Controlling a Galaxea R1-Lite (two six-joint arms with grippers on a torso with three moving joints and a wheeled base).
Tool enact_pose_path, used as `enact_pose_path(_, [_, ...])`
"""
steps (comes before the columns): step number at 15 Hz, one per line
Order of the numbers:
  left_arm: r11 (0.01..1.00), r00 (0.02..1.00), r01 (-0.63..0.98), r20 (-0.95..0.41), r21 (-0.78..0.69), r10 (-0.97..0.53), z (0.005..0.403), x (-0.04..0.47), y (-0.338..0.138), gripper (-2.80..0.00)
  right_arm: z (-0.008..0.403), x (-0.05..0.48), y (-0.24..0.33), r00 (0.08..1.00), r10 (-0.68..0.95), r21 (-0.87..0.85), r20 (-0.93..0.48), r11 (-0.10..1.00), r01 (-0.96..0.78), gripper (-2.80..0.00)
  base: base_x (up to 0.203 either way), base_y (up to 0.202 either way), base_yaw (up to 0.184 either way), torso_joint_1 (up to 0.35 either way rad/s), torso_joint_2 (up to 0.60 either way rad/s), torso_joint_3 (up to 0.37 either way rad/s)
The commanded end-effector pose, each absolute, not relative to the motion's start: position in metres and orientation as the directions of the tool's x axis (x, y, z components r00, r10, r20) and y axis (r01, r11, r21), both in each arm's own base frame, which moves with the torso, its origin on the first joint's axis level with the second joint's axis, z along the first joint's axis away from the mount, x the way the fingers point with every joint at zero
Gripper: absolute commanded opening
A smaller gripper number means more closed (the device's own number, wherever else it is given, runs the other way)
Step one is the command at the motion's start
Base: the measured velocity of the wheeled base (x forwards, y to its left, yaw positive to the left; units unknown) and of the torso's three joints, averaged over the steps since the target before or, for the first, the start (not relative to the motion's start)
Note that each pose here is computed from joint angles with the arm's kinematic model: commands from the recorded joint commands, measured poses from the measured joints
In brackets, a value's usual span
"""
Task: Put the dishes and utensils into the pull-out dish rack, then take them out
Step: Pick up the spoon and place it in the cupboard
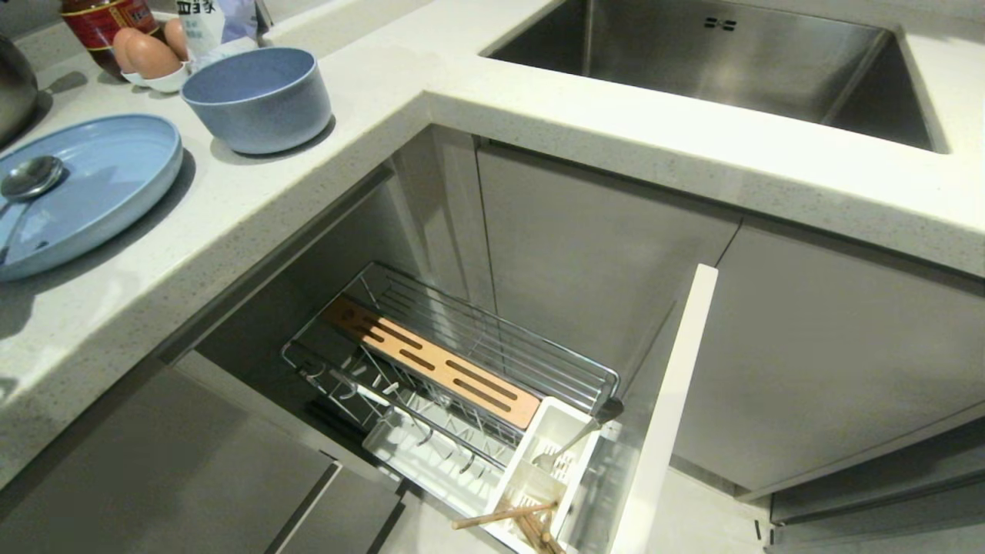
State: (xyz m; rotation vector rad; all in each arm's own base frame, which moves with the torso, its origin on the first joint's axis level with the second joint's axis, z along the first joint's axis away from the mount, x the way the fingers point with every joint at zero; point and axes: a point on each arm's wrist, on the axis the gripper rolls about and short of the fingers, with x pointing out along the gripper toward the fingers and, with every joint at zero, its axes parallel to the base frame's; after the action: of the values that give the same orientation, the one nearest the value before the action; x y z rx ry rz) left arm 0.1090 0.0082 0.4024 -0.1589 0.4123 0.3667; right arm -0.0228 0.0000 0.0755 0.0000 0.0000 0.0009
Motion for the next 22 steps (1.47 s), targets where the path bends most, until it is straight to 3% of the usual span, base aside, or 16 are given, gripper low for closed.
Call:
enact_pose_path(1, [0.922,0.826,-0.383,-0.470,-0.062,0.311,0.395,0.130,0.008,0.00,0.075,-0.023,0.000,1.000,0.002,0.000,0.000,1.000,-0.002,-2.80,0.000,0.000,0.000,0.000,0.00,0.000])
enact_pose_path(18, [0.931,0.778,-0.355,-0.579,-0.085,0.244,0.379,0.173,0.007,0.00,0.075,-0.023,0.000,1.000,0.002,0.000,0.000,1.000,-0.002,-2.80,0.000,0.000,0.000,0.000,0.00,0.000])
enact_pose_path(19, [0.930,0.778,-0.357,-0.578,-0.085,0.246,0.379,0.173,0.007,-2.80,0.075,-0.023,0.000,1.000,0.002,0.000,0.000,1.000,-0.002,-2.80,0.000,0.000,0.000,0.000,0.00,0.000])
enact_pose_path(22, [0.929,0.778,-0.360,-0.577,-0.085,0.248,0.379,0.173,0.007,-2.80,0.075,-0.023,0.000,1.000,0.001,0.000,0.000,1.000,-0.001,-2.80,0.000,0.000,0.000,0.000,0.00,0.000])
